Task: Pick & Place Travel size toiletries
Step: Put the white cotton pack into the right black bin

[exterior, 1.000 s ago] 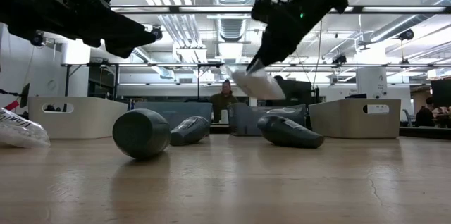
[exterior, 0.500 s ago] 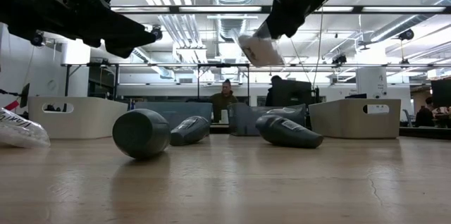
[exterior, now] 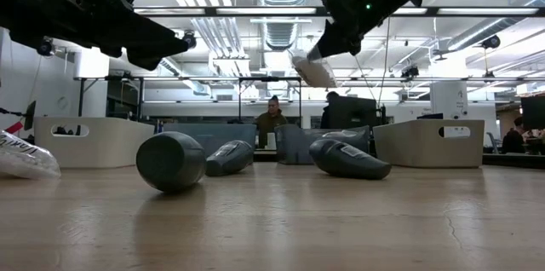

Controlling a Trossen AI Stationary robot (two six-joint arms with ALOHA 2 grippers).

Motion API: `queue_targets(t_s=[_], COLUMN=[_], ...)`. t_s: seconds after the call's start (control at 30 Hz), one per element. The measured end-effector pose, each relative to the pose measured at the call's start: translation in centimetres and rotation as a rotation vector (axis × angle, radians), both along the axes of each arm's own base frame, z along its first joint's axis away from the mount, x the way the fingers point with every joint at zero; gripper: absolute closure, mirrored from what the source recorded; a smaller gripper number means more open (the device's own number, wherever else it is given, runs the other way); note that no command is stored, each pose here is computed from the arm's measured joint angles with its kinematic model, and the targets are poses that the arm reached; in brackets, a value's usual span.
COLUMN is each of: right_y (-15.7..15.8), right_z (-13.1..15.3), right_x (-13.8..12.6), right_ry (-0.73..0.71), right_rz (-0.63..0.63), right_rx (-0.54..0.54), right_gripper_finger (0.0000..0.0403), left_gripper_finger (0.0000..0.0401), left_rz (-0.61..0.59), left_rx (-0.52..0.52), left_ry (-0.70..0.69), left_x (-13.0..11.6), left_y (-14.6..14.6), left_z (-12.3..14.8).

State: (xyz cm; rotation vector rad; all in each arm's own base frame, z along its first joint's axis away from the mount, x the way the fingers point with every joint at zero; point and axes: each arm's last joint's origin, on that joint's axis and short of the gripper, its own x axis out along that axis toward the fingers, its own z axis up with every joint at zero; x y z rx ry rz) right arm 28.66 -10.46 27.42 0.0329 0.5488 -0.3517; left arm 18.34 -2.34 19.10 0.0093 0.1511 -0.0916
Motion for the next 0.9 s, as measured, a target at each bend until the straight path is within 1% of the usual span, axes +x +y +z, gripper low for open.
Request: queue_targets(t_s=[0.2, 0.3, 0.6, 0.77, 0.9], right_y=[-2.8, -4.2, -8.0, -9.0, -9.4], right_z=[-0.3, -0.9, -4.3, -6.5, -7.7], right_x=[-0.8, -0.9, 0.6, 1.5, 2.1], right_ry=[0.01, 0.018, 0.001, 0.03, 0.024], right_rz=[-0.078, -0.119, -0.186, -0.18, -0.175], right_rx=[-0.023, -0.021, -0.048, -0.057, -0.07], right_gripper_finger=[0.0394, 0.0394, 0.0394, 0.0394, 0.0394], left_gripper_finger=[0.022, 0.022, 0.022, 0.0219, 0.022], left_rz=[0.0, 0.0, 0.0, 0.0, 0.0], left_rx=[0.0, 0.0, 0.0, 0.0, 0.0], left_ry=[0.0, 0.0, 0.0, 0.0, 0.0], left_x=[0.0, 0.0, 0.0, 0.0, 0.0], left_y=[0.0, 0.0, 0.0, 0.0, 0.0], left_z=[0.0, 0.0, 0.0, 0.0, 0.0])
